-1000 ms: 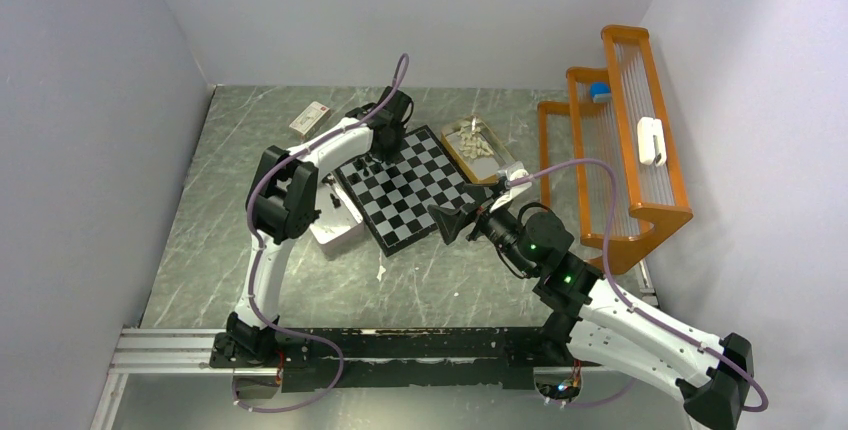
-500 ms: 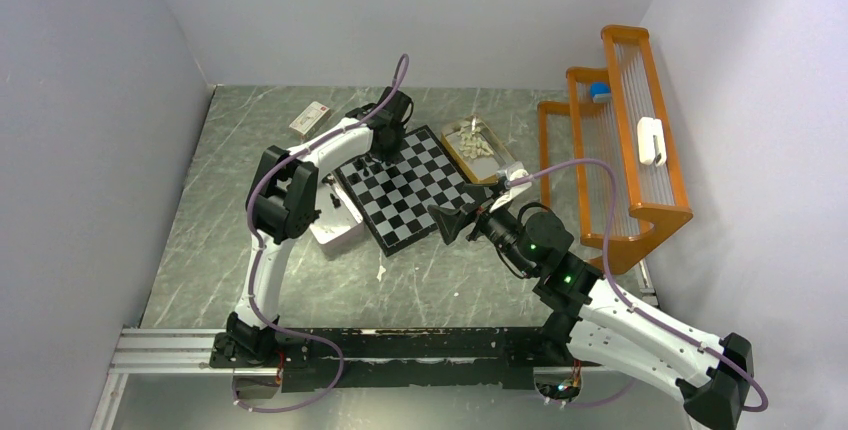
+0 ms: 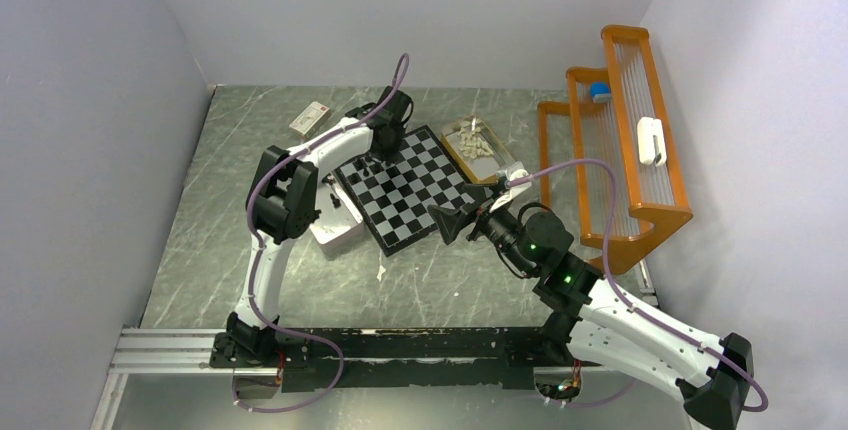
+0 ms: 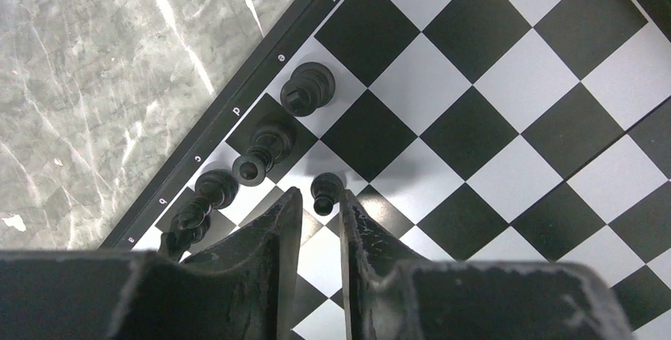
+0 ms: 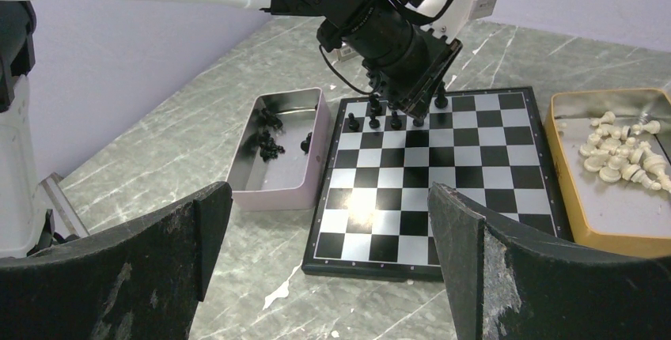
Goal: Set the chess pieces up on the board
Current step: Place the chess piece on the chessboard.
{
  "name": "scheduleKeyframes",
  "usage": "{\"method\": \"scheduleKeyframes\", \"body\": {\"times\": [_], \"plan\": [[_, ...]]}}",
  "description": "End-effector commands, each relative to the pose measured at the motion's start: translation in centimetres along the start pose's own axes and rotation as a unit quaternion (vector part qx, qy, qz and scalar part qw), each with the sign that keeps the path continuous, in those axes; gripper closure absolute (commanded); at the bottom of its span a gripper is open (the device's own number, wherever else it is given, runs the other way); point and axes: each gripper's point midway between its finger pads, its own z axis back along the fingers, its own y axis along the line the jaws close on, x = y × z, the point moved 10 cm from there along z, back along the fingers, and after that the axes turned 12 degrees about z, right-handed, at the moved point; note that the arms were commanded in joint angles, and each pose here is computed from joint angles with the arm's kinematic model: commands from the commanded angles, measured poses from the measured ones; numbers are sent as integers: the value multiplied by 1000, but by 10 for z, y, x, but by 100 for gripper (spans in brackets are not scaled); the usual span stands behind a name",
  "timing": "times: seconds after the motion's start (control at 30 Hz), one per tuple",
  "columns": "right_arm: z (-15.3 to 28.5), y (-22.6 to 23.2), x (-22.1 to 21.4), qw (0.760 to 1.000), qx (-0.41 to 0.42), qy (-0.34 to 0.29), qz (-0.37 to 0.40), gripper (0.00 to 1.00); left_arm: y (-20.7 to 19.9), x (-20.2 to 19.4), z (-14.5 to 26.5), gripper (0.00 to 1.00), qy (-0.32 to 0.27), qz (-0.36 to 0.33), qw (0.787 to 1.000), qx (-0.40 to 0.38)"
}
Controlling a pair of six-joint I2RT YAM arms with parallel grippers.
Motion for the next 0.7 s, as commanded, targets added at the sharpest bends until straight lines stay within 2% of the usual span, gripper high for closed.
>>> {"method": "scheduleKeyframes", "body": {"times": [0.0, 0.3, 0.67], "plan": [[0, -2, 1, 1000, -6, -5, 1, 0, -2, 25, 32, 70, -40, 8, 999, -20], [2, -1, 1, 1000, -4, -4, -2, 0, 5, 29, 71, 68, -60, 23, 997, -35], [4, -2, 0, 1000, -4, -5, -3, 0, 59, -7, 112, 66, -43, 62, 997, 5]]}}
